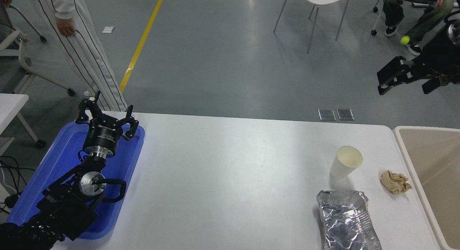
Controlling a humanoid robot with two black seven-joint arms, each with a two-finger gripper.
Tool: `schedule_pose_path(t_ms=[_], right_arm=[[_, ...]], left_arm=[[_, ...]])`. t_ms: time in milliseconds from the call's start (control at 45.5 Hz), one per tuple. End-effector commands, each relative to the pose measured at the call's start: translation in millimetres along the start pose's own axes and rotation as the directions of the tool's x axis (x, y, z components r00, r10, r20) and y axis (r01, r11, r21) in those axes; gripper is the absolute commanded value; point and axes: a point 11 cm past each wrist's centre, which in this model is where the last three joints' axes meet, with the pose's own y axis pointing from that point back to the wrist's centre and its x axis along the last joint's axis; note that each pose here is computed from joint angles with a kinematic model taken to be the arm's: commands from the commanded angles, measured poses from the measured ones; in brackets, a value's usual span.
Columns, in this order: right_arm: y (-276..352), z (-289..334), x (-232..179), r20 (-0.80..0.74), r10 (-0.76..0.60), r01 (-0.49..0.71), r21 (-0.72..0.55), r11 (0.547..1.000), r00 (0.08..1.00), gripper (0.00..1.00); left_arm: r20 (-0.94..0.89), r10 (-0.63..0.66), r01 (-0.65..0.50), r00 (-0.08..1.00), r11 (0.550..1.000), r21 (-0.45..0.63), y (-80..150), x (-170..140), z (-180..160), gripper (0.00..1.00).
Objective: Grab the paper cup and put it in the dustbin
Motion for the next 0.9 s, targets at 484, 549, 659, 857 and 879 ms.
schedule_pose_path(t_ms=[484,549,659,857,879], right_arm=[[-89.0,4.2,-39.7,0.005,-0.125,0.125,0.036,0.992,0.992,0.99],[-105.4,5.9,-43.7,-0.007,-0.092,0.092,0.039,0.995,0.996,0.99],[-126.1,6.1,-50.6,-0.019,-0.057,0.058,0.052,0.997,0.998,0.99],[-154.6,11.4,-65.0,-0.029,-0.014,0.015,0.056,0.998,0.999,1.0],[-157.2,10.5,-66.3,-0.032,-0.012,0.014,0.058,0.998,0.999,1.0]], left_arm=[[0.0,0.001,-0.001,1.0,1.0,-0.001,0.4,0.6,0.3,1.0],[0.0,0.001,-0.001,1.0,1.0,-0.001,0.4,0.6,0.3,1.0],[-0.001,0.0,0.0,1.0,1.0,0.0,0.3,0.1,0.2,1.0],[-0.001,0.0,0.0,1.0,1.0,0.0,0.3,0.1,0.2,1.0],[-0.001,0.0,0.0,1.0,1.0,0.0,0.3,0.1,0.2,1.0]])
